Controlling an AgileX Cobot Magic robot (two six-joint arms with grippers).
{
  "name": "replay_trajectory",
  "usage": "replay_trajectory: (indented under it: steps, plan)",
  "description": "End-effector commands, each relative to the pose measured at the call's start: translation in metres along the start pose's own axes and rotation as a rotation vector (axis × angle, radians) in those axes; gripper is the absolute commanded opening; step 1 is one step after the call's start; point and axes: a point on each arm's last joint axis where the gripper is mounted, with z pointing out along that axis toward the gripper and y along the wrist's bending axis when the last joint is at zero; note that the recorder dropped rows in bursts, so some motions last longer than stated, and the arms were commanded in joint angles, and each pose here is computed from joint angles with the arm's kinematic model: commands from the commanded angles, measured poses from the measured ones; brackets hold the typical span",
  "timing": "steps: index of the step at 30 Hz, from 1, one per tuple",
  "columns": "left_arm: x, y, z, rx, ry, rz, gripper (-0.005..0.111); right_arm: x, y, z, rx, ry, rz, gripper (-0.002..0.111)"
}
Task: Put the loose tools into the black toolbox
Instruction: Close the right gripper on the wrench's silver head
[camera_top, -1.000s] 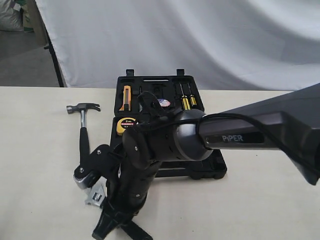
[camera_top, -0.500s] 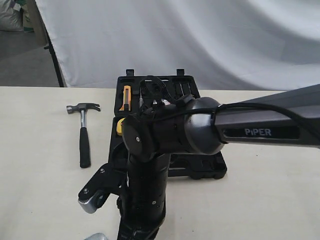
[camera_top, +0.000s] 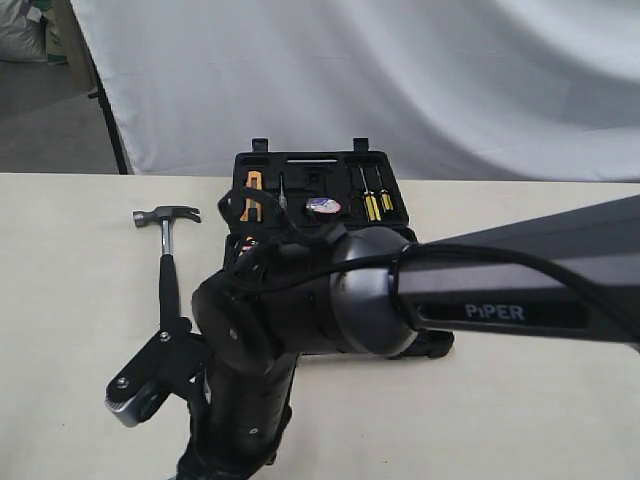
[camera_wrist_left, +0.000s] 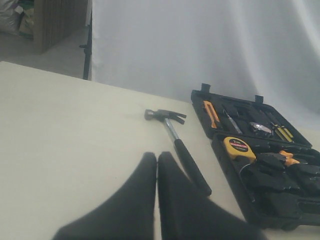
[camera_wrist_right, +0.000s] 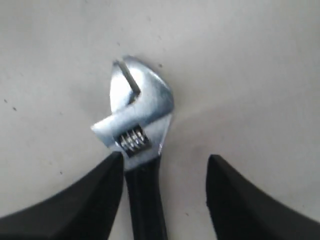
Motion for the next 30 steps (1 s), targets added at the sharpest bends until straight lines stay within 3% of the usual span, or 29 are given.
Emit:
replay_trajectory:
  steps: [1, 2, 9, 17, 30]
  plan:
    - [-0.002, 0.001, 0.0, -0.021, -0.02, 0.0, 0.001, -0.01, 0.007, -0.003, -0.031, -0.109, 0.089, 0.059]
    - [-0.002, 0.001, 0.0, -0.021, -0.02, 0.0, 0.001, -0.013, 0.006, -0.003, -0.035, -0.142, 0.145, 0.059]
    - [-0.002, 0.001, 0.0, -0.021, -0.02, 0.0, 0.001, -0.017, 0.005, 0.001, -0.024, -0.191, 0.149, 0.059]
    - [-0.002, 0.001, 0.0, -0.021, -0.02, 0.0, 0.001, -0.008, 0.003, 0.054, -0.029, -0.068, 0.184, 0.057]
    - [-0.002, 0.001, 0.0, -0.021, -0.02, 0.0, 0.001, -0.007, 0.004, 0.037, -0.026, -0.06, 0.168, 0.011]
